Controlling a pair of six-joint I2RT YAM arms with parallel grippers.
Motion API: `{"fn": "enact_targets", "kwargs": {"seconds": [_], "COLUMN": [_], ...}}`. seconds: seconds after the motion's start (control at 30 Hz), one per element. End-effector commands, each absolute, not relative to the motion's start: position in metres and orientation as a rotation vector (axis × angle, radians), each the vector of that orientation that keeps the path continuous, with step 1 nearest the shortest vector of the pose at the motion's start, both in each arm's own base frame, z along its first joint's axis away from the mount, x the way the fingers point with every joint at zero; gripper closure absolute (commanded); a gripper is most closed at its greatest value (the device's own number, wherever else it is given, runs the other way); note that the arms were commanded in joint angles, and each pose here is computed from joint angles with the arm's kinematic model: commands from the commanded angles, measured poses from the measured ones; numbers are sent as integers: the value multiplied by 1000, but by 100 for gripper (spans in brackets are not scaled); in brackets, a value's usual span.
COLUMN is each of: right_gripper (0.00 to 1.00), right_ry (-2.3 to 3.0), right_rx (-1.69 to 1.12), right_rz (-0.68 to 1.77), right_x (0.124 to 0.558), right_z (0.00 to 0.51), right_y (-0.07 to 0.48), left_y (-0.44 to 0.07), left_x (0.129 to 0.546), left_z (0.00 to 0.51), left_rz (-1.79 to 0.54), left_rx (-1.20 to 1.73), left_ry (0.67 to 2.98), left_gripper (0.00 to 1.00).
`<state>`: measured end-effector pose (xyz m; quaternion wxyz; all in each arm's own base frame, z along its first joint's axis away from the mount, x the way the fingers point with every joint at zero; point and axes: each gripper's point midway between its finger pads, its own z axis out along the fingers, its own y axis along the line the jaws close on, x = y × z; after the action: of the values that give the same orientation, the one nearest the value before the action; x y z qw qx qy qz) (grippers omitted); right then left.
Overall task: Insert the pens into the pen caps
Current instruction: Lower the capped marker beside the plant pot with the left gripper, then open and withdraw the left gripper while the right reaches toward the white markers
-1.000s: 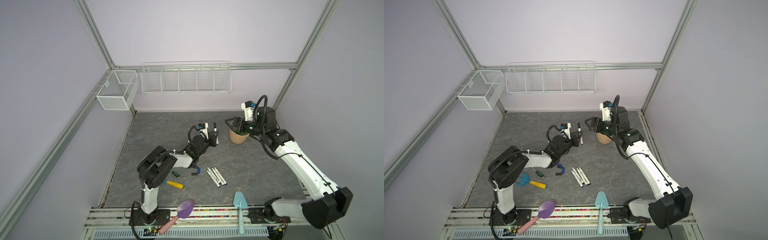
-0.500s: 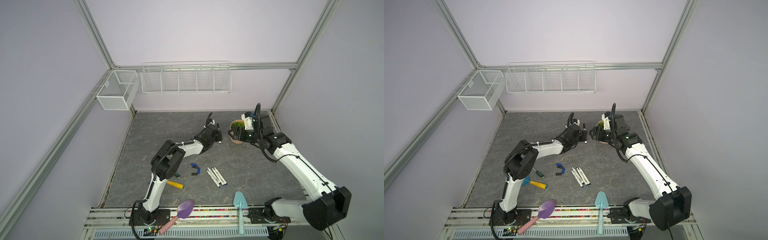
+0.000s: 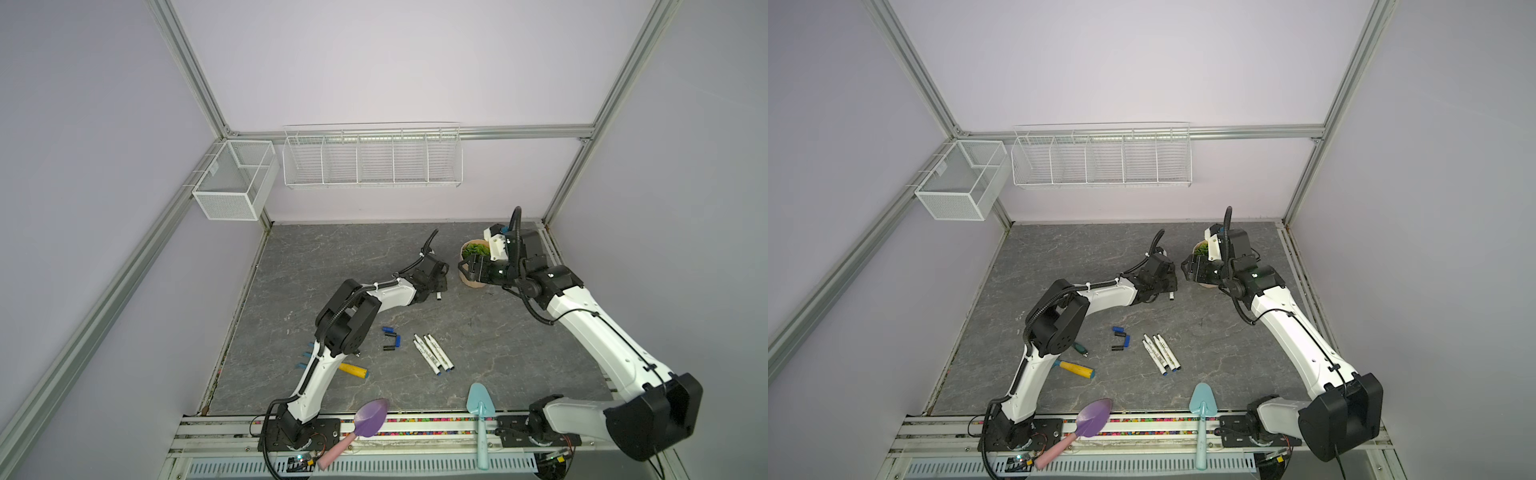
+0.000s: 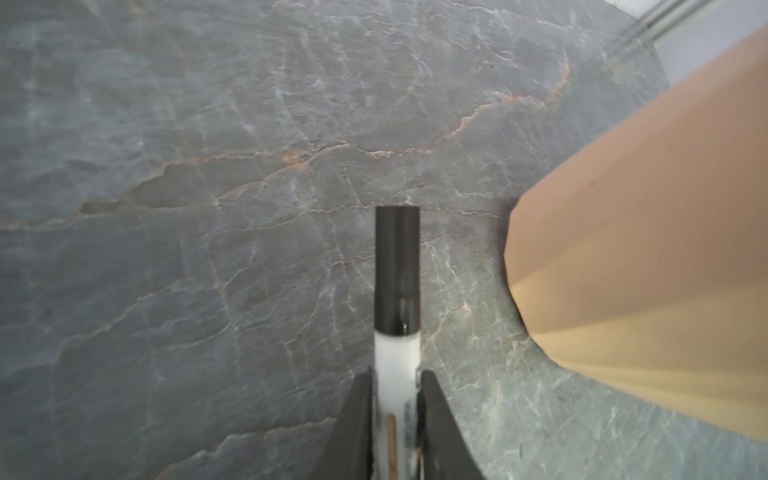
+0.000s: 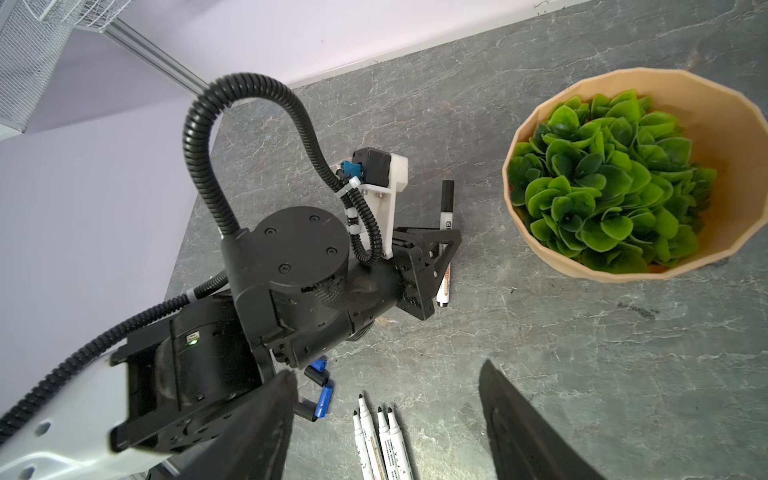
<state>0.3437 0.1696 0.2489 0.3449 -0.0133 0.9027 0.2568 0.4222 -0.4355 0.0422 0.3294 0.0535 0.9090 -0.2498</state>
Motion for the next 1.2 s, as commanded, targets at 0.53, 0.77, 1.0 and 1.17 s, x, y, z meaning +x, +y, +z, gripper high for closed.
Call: {"fn": "enact_targets", "kwargs": {"seconds": [0.53, 0.77, 1.0, 1.17], "right_gripper": [27, 26, 26, 26], "right_ry": [2349, 2356, 2425, 2441], "right_rx": [-37, -55, -45, -44], "right_rz": [604, 602, 621, 618], "right_x": [343, 342, 341, 340], "right_z": [244, 244, 230, 225], "right_y": [152, 153, 157, 156], "left_y": [-456, -460, -455, -447], "left_x": [393, 385, 391, 397], "left_z": [59, 62, 67, 75], "left_rz": [-835, -907, -879, -891], "left_rx": [362, 407, 412, 390], "left_ry": [2339, 2321, 2317, 2324], "left_gripper": [42, 39, 66, 70]}}
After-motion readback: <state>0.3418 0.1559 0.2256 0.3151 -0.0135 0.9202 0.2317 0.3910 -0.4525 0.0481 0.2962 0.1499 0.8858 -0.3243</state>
